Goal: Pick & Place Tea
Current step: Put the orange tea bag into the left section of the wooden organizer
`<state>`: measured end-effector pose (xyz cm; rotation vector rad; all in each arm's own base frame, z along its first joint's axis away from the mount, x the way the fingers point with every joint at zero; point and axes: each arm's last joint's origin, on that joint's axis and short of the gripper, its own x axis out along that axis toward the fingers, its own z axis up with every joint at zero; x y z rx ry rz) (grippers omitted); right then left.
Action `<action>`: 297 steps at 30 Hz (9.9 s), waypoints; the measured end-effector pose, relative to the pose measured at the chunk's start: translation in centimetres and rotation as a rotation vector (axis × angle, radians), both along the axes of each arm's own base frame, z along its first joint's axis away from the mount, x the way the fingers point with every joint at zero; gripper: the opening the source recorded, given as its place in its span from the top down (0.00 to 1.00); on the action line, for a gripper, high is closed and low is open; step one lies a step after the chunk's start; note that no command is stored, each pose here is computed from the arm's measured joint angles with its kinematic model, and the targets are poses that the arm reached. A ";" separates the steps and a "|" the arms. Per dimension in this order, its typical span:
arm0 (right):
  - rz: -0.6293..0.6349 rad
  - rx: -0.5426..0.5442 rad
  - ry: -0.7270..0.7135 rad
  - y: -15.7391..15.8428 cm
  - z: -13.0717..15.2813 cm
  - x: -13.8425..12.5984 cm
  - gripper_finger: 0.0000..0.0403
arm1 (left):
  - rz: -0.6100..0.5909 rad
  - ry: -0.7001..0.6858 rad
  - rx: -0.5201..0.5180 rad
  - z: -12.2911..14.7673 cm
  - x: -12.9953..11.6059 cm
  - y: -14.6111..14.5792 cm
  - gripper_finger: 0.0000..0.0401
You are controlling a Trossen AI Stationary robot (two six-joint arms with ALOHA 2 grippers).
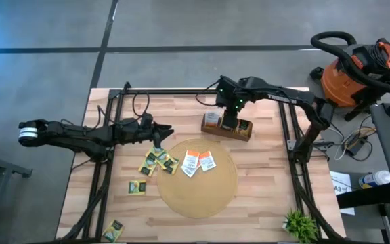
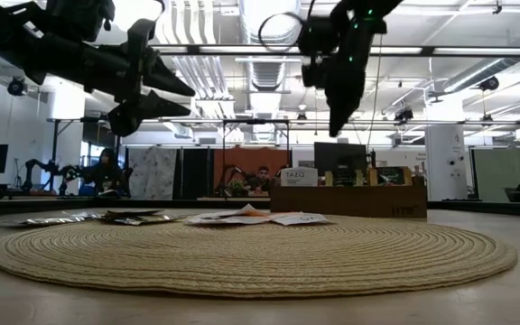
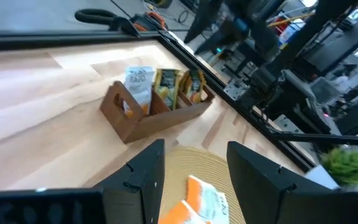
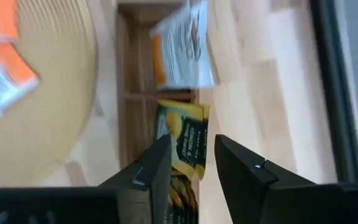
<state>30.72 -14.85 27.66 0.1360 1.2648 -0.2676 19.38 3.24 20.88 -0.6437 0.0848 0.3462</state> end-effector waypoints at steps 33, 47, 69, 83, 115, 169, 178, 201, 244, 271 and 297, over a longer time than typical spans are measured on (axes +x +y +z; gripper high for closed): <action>0.152 0.283 -0.088 12.7 0.6 -0.1 0.82 | -0.020 -0.058 -0.626 -0.4 0.2 -2.3 0.58; -0.426 0.338 -0.500 16.3 -1.9 -5.3 0.83 | -0.053 -0.103 -0.491 4.1 2.8 -3.5 0.58; -0.957 0.727 -0.393 18.9 -10.4 -0.2 0.83 | -0.558 0.214 0.011 0.6 11.2 3.6 0.58; -1.131 0.687 -0.390 21.7 -12.6 2.8 0.77 | -0.773 0.254 0.279 -2.1 15.8 5.1 0.58; -1.232 0.617 -0.430 22.1 -13.9 2.2 0.53 | -0.862 0.352 0.335 -7.3 17.1 5.3 0.58; -1.237 0.661 -0.517 21.1 -15.1 3.8 0.53 | -0.853 0.600 0.182 -5.7 15.0 3.6 0.58; -1.204 0.700 -0.539 21.2 -14.6 4.1 0.53 | -0.880 0.640 0.162 -6.3 14.8 3.0 0.58; -1.193 0.721 -0.471 21.4 -16.2 5.6 0.53 | -0.925 0.599 0.154 -7.8 14.2 1.4 0.58; -1.061 0.640 -0.420 20.5 -11.8 4.2 0.98 | -0.855 0.553 0.111 -7.7 14.5 1.3 0.58; -0.088 0.228 -0.040 19.5 2.6 -0.9 0.98 | -1.016 0.055 0.449 4.1 20.7 1.8 0.58; -0.071 0.236 -0.082 18.8 3.4 -0.4 0.98 | -1.004 0.049 0.446 3.6 22.0 0.6 0.73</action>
